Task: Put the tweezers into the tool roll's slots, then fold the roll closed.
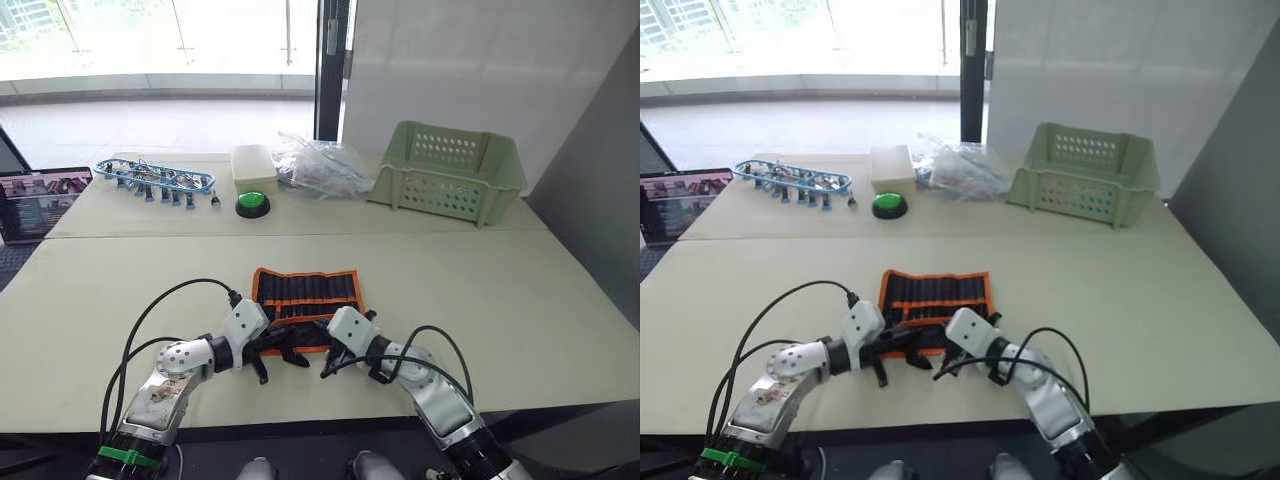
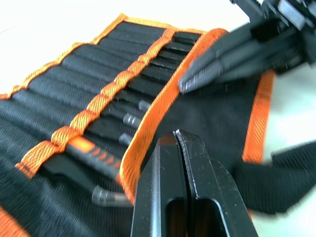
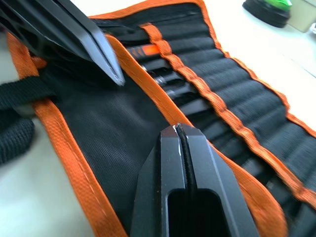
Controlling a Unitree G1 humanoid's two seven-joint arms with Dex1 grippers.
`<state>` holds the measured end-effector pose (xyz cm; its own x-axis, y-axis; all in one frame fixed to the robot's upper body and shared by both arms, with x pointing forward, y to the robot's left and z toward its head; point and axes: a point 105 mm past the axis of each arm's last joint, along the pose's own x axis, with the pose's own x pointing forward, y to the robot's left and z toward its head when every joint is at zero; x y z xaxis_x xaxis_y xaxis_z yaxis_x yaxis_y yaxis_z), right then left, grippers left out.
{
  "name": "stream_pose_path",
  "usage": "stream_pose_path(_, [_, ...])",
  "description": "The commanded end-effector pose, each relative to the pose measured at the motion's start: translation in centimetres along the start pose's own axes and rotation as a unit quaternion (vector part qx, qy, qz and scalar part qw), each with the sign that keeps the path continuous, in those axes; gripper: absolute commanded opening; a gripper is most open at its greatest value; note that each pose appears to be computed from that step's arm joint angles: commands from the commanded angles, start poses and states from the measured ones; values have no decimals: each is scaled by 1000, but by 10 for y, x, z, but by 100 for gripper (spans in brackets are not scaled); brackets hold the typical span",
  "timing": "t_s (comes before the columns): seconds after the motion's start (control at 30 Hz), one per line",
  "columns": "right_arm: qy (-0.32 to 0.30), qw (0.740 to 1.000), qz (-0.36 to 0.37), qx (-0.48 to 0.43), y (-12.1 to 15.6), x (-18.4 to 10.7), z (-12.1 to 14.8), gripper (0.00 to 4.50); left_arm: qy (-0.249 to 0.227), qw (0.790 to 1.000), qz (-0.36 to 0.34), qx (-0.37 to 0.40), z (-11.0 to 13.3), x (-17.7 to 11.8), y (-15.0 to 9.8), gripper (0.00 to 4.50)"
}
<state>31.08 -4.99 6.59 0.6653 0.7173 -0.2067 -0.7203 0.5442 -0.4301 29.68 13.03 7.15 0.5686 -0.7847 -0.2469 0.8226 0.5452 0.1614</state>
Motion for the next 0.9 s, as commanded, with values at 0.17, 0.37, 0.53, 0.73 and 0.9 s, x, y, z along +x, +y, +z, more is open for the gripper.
stream_pose_path(0.17, [36, 999, -28, 11, -24, -28, -24, 0, 3, 1000, -1, 22, 1, -5, 1, 4])
stream_pose_path(0.37, [-37, 998, -21, 44, -26, -22, 11, 0, -56, 998, 16, 30, 26, -19, 8, 4])
stream_pose_path(0.53, [-60, 990, 20, 124, -34, -39, 35, 0, -85, 993, 65, 48, 57, -68, 28, 4])
stream_pose_path(0.73, [14, 977, 22, 211, -61, -65, 21, 122, -72, 996, 42, 24, 61, -121, 28, 56])
stream_pose_path(0.9, [83, 948, 34, 305, -70, -71, -1, 286, -28, 999, 14, 32, 48, -133, 19, 212])
